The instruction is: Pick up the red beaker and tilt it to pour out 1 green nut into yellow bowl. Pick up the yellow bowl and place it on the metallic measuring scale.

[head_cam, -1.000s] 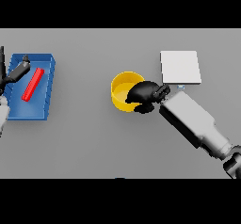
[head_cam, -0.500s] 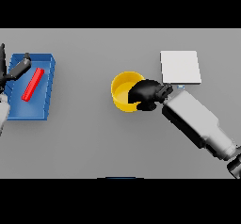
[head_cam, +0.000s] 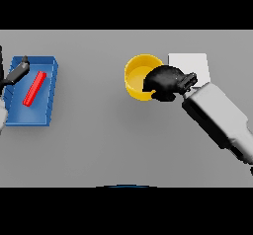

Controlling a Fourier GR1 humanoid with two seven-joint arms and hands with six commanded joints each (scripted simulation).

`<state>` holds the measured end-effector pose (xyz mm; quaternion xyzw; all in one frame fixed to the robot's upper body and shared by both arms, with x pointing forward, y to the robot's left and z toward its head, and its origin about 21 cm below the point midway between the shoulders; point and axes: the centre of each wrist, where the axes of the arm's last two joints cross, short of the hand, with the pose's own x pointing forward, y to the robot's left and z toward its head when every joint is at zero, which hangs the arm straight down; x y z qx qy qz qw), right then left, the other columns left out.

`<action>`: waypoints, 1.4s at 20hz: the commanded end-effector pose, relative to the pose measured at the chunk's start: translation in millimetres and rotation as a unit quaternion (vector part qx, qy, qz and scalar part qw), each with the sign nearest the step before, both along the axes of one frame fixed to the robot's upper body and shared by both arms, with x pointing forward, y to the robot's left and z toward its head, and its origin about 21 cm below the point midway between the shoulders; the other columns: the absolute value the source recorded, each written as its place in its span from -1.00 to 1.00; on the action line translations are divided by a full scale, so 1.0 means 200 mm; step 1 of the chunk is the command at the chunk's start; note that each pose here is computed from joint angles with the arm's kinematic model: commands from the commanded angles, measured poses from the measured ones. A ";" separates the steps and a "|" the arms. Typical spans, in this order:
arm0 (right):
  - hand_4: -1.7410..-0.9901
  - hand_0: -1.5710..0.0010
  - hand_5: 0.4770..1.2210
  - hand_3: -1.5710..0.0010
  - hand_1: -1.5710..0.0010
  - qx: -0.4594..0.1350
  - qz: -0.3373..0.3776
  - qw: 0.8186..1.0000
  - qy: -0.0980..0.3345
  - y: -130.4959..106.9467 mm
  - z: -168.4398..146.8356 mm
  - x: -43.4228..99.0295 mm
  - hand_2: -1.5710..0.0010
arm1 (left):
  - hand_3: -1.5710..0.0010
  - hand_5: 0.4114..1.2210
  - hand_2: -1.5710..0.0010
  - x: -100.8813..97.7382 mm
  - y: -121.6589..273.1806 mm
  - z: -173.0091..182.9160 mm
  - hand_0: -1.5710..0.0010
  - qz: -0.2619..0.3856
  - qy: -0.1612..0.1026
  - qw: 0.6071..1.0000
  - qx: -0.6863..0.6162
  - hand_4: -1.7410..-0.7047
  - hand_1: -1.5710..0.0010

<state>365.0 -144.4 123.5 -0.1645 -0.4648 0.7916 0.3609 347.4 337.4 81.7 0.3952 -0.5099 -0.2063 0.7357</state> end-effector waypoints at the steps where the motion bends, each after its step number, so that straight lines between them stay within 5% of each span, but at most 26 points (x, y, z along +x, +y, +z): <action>1: -1.00 -1.00 1.00 -0.69 -1.00 0.004 -0.005 1.000 -0.001 -0.02 0.00 0.00 -0.82 | 1.00 -0.29 1.00 0.01 0.01 0.02 1.00 0.000 -0.004 1.000 -0.004 0.92 1.00; 15: -1.00 -1.00 1.00 -0.49 -1.00 0.026 -0.148 0.987 -0.062 -0.48 0.07 0.22 -0.92 | 1.00 -0.30 1.00 -0.01 -0.01 0.03 1.00 0.006 0.002 1.000 -0.002 0.95 1.00; 28: -1.00 -1.00 1.00 -0.74 -1.00 0.039 -0.207 0.977 -0.040 -0.67 -0.20 0.29 -0.72 | 1.00 -0.35 1.00 -0.01 0.02 0.03 1.00 0.010 0.002 1.000 0.005 0.96 1.00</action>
